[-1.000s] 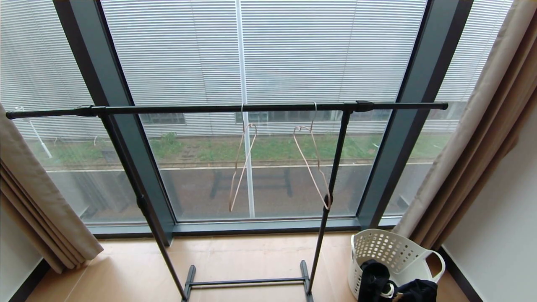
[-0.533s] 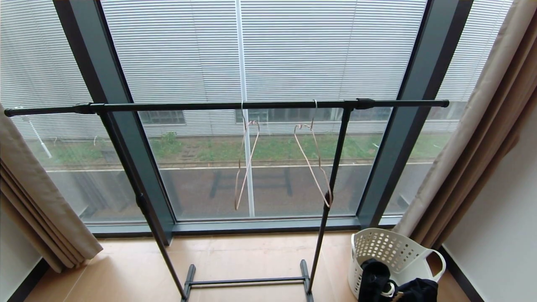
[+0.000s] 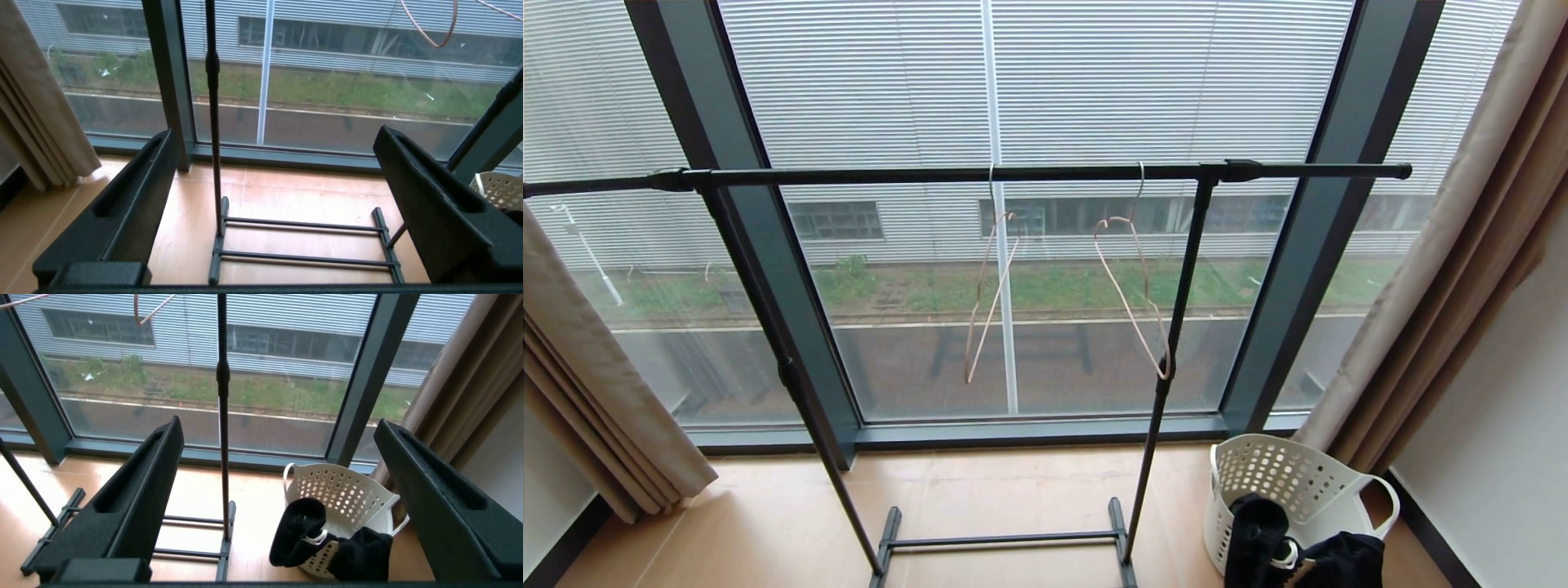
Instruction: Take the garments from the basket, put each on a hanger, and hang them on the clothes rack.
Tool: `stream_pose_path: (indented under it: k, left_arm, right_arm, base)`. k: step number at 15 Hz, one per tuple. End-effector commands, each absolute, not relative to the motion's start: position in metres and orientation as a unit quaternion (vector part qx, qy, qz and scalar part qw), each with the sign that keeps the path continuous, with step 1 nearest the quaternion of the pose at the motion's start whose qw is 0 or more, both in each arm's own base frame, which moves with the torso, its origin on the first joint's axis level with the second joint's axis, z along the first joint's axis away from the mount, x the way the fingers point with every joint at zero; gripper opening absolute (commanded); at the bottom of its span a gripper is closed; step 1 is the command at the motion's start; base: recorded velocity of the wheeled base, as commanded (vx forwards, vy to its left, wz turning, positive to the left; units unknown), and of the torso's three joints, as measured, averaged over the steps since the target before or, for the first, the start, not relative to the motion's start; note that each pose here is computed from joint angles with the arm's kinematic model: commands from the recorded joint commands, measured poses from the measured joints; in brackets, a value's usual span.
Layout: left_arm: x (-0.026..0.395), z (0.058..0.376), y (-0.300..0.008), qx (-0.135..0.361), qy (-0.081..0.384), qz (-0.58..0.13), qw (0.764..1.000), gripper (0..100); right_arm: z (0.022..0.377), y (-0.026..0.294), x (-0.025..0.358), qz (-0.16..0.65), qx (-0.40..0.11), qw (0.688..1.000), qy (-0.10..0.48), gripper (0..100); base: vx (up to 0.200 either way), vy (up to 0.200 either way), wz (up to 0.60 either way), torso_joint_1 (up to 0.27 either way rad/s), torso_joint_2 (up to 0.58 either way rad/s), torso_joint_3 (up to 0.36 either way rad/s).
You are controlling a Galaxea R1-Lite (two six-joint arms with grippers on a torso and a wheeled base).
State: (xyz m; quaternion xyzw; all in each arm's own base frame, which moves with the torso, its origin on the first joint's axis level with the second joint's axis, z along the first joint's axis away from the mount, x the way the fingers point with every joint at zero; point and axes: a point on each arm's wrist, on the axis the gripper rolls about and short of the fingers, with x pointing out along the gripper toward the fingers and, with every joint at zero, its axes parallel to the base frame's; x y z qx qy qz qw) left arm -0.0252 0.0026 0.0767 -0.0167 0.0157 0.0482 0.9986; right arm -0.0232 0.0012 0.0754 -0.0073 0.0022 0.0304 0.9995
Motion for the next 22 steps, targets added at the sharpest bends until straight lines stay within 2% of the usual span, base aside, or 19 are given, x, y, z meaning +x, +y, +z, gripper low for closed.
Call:
stream_pose_path:
  k: [1,17,22]
  left_arm:
    - [-0.0251,0.0768,0.0026,-0.017,0.016,0.049,0.999,100]
    - [-0.0251,0.0770,0.0026,-0.017,0.015,0.049,0.999,100]
    - [-0.0251,0.0770,0.0026,-0.017,0.015,0.049,0.999,100]
  right_arm:
    - [0.0754,0.0012,-0.0231,0.031,-0.008,0.999,0.003,100]
    - [0.0754,0.0013,-0.0231,0.031,-0.008,0.999,0.003,100]
    - [0.0754,0.0013,-0.0231,0.031,-0.008,0.999,0.003,100]
  base:
    - [0.000,0.000,0.00,-0.173,0.39,0.222]
    - [0.000,0.000,0.00,-0.232,0.52,0.281]
    - [0.000,0.000,0.00,-0.161,0.39,0.225]
